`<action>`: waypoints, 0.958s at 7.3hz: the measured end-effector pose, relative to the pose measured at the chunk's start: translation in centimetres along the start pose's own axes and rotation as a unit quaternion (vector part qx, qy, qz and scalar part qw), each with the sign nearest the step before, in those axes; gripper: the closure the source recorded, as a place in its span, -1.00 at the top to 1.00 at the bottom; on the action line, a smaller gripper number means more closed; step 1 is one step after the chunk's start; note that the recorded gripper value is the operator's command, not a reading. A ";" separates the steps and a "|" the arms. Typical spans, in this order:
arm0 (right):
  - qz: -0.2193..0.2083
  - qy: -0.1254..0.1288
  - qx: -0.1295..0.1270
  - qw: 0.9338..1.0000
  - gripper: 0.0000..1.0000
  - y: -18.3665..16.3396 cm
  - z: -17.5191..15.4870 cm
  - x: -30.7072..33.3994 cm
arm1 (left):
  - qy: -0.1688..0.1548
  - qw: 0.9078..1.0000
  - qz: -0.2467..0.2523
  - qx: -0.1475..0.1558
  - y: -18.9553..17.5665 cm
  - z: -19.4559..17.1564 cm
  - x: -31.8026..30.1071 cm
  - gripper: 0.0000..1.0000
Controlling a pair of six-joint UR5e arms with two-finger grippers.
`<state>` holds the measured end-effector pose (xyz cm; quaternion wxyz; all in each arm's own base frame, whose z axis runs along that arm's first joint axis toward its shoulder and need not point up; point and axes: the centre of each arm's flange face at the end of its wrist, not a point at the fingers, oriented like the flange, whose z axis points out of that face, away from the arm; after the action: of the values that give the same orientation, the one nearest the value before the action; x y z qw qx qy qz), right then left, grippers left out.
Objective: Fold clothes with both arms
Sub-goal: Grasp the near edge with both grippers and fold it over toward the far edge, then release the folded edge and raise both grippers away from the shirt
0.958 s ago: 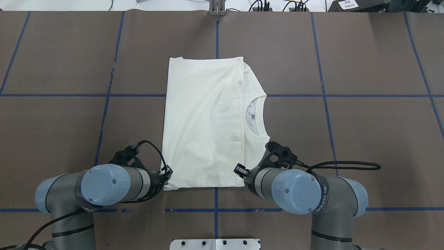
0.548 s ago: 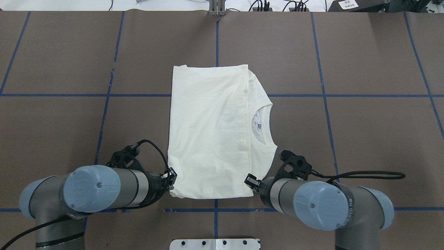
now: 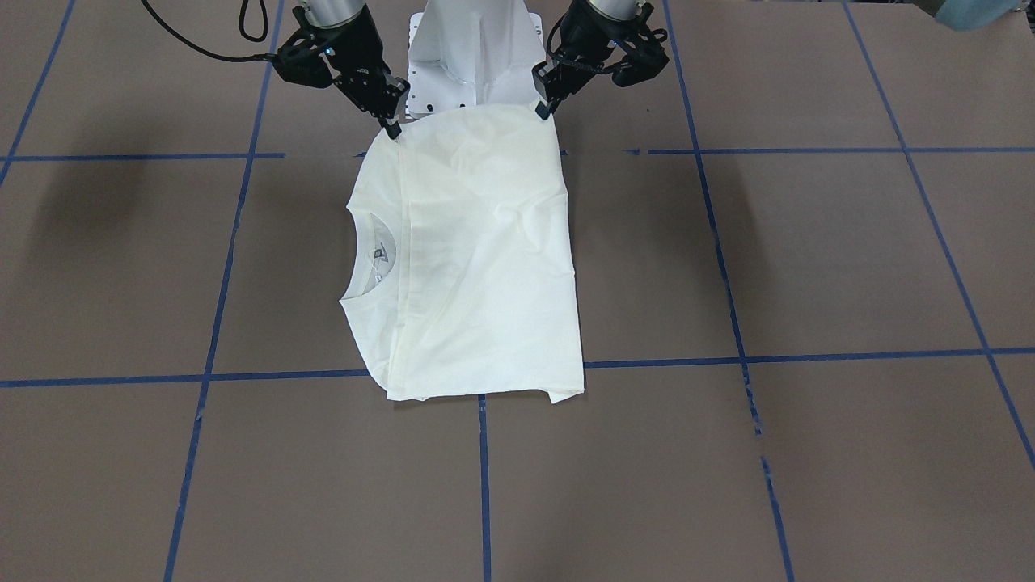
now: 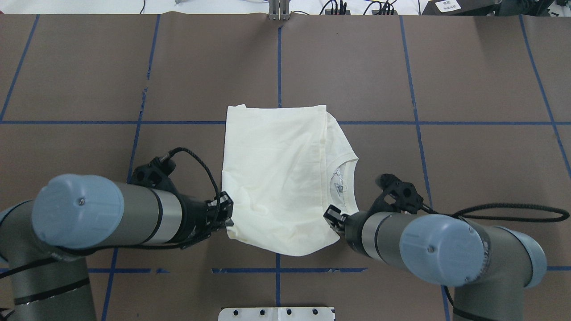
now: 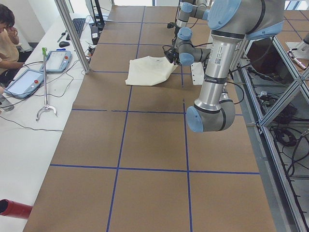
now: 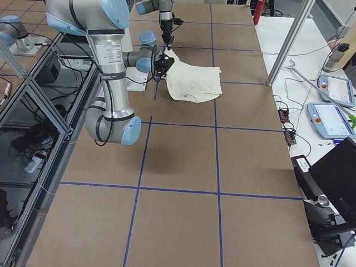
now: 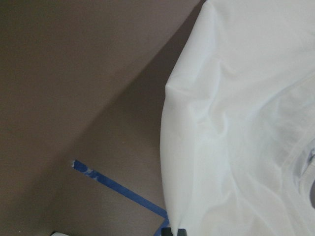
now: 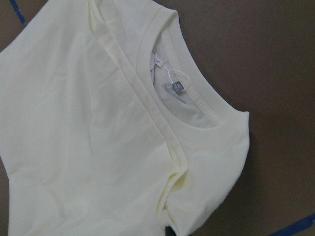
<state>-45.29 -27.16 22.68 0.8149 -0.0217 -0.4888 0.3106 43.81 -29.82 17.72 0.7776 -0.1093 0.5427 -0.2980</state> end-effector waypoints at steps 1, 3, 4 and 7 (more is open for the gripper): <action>0.004 0.001 0.018 1.000 -1.00 -3.6 1.3 -3.0 | 0.010 0.999 0.001 0.030 -3.0 0.8 2.9 -1.00; 0.001 0.021 0.041 0.999 -1.00 -12.2 4.7 -9.5 | 0.015 0.995 0.026 0.093 -10.6 2.6 7.6 -1.00; -0.002 0.040 0.047 0.998 0.76 -15.9 8.0 -13.0 | 0.018 0.993 0.032 0.116 -14.6 5.0 9.8 -0.96; -0.049 0.055 0.036 0.997 1.00 -25.1 16.8 -17.2 | 0.033 0.980 0.076 0.180 -25.0 12.7 11.3 1.00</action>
<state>-52.37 -60.98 26.46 0.8553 0.0148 -0.4320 0.2857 49.40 -58.28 26.13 0.7867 0.0836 0.5120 -0.3345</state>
